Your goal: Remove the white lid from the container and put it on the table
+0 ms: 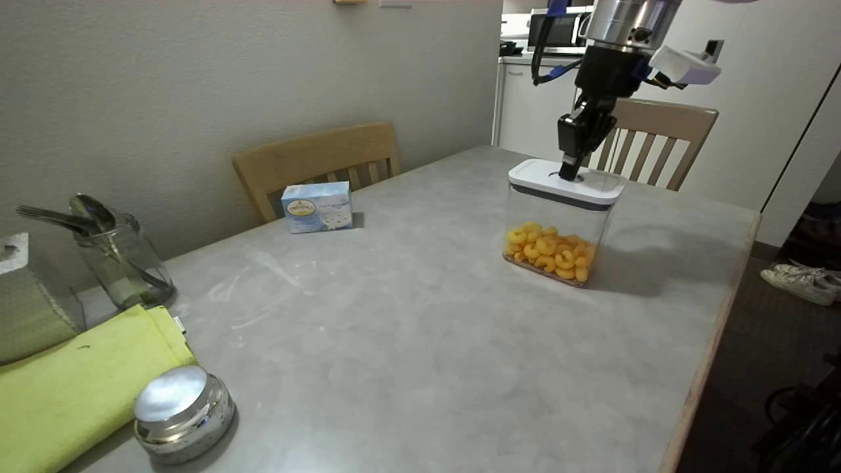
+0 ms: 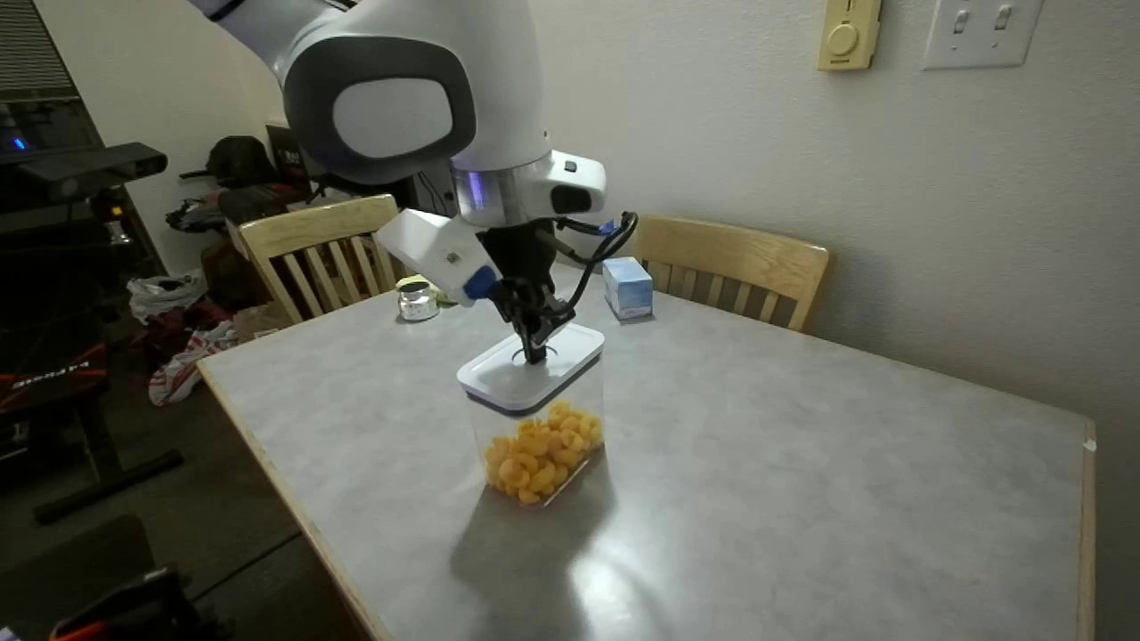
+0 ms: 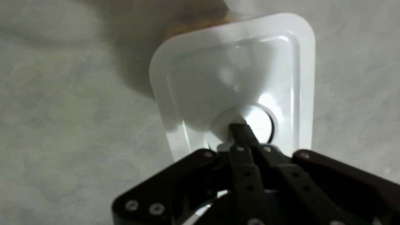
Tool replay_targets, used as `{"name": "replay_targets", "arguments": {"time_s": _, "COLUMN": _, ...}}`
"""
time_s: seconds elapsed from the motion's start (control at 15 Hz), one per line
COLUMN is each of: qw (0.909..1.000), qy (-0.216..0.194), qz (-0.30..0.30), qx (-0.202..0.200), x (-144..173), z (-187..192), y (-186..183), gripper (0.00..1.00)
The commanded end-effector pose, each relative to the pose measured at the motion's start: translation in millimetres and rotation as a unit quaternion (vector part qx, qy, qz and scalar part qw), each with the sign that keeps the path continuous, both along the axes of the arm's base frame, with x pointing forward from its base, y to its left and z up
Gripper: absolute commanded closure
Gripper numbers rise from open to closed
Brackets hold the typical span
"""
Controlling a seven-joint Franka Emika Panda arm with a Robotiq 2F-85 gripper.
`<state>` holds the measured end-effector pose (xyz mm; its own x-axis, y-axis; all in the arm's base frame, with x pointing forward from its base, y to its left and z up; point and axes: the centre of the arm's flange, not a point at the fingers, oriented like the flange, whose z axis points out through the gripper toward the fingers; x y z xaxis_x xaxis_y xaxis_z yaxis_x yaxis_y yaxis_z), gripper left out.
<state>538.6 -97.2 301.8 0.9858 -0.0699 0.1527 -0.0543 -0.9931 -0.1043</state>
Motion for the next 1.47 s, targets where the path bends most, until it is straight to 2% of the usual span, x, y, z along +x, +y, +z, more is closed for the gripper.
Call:
{"name": "replay_targets", "arguments": {"time_s": 0.0, "qw": 0.9993, "qy": 0.032, "qz": 0.014, "qx": -0.017, "x": -12, "z": -41, "y": 3, "gripper": 1.00}}
{"name": "replay_targets", "arguments": {"time_s": 0.67, "qw": 0.9988, "qy": 0.009, "qz": 0.024, "qx": -0.043, "x": -14, "z": -7, "y": 10, "gripper": 1.00}}
{"name": "replay_targets", "arguments": {"time_s": 0.73, "qw": 0.9988, "qy": 0.005, "qz": 0.024, "qx": -0.043, "x": -16, "z": -3, "y": 11, "gripper": 0.92}}
{"name": "replay_targets", "arguments": {"time_s": 0.8, "qw": 0.9988, "qy": 0.002, "qz": 0.023, "qx": -0.042, "x": -17, "z": 1, "y": 13, "gripper": 0.73}}
{"name": "replay_targets", "arguments": {"time_s": 1.13, "qw": 0.9990, "qy": -0.015, "qz": 0.023, "qx": -0.035, "x": -19, "z": 24, "y": 19, "gripper": 0.38}}
{"name": "replay_targets", "arguments": {"time_s": 1.4, "qw": 0.9990, "qy": -0.019, "qz": 0.024, "qx": -0.033, "x": -21, "z": 28, "y": 22, "gripper": 0.11}}
